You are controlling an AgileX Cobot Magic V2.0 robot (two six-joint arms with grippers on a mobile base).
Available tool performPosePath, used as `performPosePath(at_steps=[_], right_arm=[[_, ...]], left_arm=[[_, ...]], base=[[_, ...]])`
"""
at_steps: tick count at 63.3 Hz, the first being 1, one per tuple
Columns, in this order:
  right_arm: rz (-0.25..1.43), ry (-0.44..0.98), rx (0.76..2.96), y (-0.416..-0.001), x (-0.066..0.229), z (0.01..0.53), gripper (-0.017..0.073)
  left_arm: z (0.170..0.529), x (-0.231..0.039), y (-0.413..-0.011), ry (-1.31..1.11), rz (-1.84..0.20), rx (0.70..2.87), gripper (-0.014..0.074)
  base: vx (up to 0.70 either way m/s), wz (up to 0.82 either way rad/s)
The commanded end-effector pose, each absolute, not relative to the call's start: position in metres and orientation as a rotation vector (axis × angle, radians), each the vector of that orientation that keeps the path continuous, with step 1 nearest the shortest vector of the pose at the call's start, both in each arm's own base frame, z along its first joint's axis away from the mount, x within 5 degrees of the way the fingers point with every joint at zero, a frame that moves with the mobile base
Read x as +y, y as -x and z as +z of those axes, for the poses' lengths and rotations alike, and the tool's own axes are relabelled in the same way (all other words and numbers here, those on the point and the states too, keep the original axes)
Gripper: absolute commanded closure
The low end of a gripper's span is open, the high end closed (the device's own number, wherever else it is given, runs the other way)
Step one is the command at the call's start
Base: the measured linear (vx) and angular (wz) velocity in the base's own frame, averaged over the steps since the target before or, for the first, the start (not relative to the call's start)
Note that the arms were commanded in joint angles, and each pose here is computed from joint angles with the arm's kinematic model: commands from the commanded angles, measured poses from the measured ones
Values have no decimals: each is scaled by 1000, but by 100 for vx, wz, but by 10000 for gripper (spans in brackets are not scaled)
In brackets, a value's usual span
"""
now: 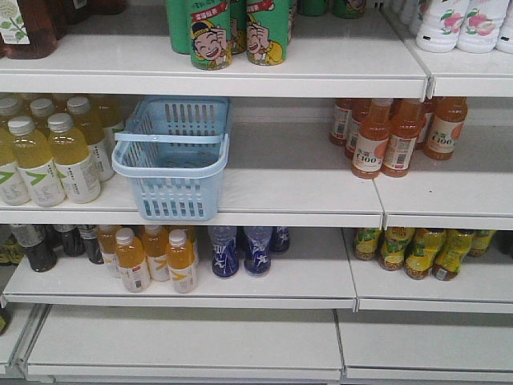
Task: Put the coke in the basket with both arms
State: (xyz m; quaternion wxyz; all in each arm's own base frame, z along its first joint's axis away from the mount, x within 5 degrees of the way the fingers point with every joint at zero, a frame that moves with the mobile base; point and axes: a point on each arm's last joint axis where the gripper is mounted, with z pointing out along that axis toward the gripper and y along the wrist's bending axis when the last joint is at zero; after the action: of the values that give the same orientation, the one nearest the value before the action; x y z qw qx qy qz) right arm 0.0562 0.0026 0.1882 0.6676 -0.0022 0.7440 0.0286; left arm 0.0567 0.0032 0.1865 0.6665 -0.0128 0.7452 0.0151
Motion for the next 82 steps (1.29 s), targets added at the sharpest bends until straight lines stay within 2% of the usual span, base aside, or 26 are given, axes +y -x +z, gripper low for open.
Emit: performPosePath(at_steps=[1,82], right_arm=[[52,13,1599,-56,2,192,564],[52,13,1599,-56,2,192,564]], left_arm=[[194,2,-56,35,11,1593,599],[195,2,-56,33,12,1587,599]], base=[[0,-1],[0,0]])
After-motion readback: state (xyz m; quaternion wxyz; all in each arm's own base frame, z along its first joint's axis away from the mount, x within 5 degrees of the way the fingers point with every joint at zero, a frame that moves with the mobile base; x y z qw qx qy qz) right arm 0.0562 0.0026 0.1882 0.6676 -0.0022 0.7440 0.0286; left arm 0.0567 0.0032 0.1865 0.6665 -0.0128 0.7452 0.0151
